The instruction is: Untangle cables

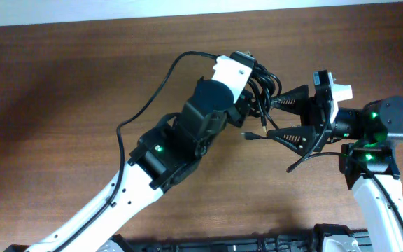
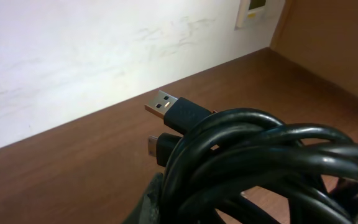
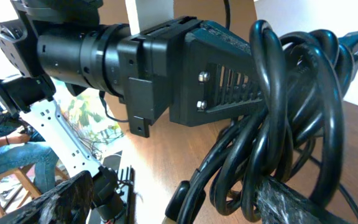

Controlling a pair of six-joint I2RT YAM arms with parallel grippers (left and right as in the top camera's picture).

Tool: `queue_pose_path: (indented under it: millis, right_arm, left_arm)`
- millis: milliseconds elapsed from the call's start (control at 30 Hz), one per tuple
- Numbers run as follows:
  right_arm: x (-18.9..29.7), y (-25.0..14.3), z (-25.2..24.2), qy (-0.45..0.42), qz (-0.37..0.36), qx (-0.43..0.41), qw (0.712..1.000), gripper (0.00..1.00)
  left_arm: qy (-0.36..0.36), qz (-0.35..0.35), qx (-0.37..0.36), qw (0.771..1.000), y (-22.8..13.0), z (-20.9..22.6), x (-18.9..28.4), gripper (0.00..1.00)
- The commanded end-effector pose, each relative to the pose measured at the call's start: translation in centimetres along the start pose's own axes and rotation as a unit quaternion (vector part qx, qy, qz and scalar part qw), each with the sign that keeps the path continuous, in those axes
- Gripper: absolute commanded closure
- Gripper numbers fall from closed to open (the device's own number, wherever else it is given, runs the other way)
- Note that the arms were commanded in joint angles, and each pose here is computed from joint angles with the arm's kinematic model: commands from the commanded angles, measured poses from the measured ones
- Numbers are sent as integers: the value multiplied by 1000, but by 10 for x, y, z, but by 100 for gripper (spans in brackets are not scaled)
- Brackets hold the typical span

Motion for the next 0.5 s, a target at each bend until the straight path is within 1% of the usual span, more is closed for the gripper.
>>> queue_pose_path:
  millis: [0,100,167,200,267,367,467]
  right_arm:
    - [-2,2,0,-2,-3,9,1000,18]
    - [-2,2,0,-2,-3,9,1000,19]
    - [-2,2,-1,-4,-4,9,1000,28]
    - [-2,2,-1,-4,-5,9,1000,37]
    - [-2,2,-1,-4,-4,9,1000,48]
    - [-2,2,-1,-4,-4,9,1000,50]
    - [-2,2,-1,-4,-4,9,1000,62]
  left_arm:
    - [-99,-32,-12,994,16,-52,12,100]
    - [-108,-32,-15,993,16,-61,10,100]
    - [-113,-31,-17,993,14,-66,10,100]
    - [-115,-30,-19,993,14,-68,9,100]
    - [-111,-30,-18,993,14,-67,9,100]
    - [-79,-27,-18,996,13,-57,7,100]
    - [-31,-22,-17,999,12,-43,5,100]
Point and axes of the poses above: each gripper's point midway between its finger pads, its own x axis back along the fingers, its own z axis along the line the jaws close on, y = z × x, the point moved 2 cm from there along x, back along the fingers, and after that the axes turned 12 degrees about -x, right-handed, at the moved point
